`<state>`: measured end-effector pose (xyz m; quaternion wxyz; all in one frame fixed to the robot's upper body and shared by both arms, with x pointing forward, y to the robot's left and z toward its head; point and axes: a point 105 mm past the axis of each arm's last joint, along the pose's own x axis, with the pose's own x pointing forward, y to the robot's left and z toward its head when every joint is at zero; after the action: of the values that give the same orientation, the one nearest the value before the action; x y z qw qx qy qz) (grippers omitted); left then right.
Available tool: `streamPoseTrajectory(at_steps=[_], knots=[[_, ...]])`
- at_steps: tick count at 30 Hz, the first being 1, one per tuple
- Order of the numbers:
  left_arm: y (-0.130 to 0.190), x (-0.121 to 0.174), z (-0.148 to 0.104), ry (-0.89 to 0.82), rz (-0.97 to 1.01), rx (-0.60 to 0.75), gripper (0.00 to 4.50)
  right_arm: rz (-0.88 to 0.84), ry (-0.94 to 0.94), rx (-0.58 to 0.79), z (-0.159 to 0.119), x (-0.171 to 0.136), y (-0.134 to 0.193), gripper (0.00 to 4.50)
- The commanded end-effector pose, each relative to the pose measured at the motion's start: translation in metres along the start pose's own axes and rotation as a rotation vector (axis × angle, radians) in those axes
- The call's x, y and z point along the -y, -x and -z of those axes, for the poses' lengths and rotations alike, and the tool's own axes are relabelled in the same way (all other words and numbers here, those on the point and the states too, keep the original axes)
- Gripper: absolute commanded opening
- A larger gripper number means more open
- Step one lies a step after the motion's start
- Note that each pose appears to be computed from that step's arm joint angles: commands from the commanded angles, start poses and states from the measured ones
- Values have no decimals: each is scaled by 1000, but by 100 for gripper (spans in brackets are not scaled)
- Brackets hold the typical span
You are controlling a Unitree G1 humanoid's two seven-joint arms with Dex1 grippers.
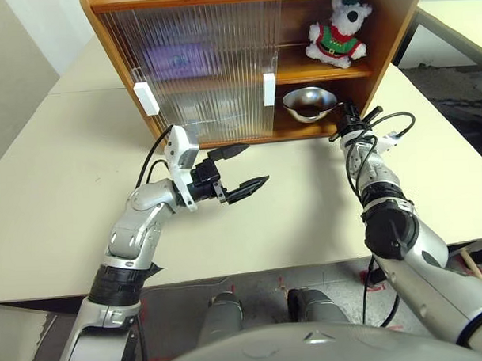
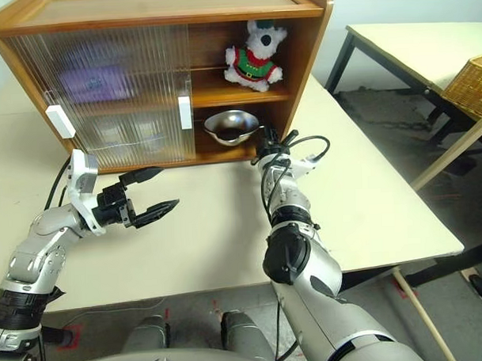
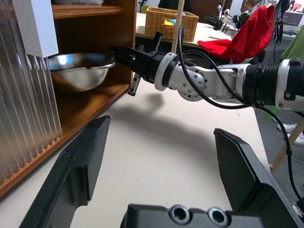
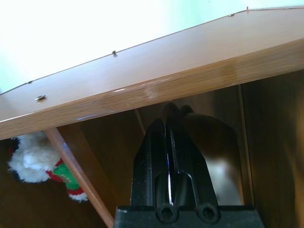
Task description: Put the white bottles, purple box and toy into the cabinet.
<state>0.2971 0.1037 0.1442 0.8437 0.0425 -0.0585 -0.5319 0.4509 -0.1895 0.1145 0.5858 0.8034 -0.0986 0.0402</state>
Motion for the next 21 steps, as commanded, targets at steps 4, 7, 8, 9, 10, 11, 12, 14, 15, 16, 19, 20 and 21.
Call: streamPoseTrajectory(at_steps=[4,7,8,9,10,11,12,14,15,16,19,20,21], knots=[[4,-2,-4,-17,-10,-7,450,5,-3,21,12,0,-6,6],[4,-2,-4,-18,-13,-8,450,8,11,28,14,2,-7,6],[4,-2,-5,-19,-14,-8,450,15,18,31,15,3,-7,6],[4,-2,-5,-20,-16,-8,450,23,24,33,16,5,-6,6],[4,-2,-5,-20,-17,-8,450,28,27,34,16,6,-6,6],[4,-2,-5,-21,-18,-8,450,33,38,35,16,8,-6,6],[4,-2,-5,-21,-19,-8,450,39,50,38,15,9,-5,6],[5,-2,-6,-22,-21,-7,450,53,79,51,12,12,-3,6],[5,-2,-6,-22,-22,-7,450,57,90,56,10,14,-3,6],[5,-2,-6,-22,-22,-6,450,62,102,59,9,15,-2,6],[4,-2,-6,-22,-20,-7,450,68,116,63,6,17,-1,6],[4,-2,-7,-23,-20,-6,450,71,121,66,5,18,0,6],[4,-2,-7,-24,-19,-6,450,74,126,67,4,19,1,6]])
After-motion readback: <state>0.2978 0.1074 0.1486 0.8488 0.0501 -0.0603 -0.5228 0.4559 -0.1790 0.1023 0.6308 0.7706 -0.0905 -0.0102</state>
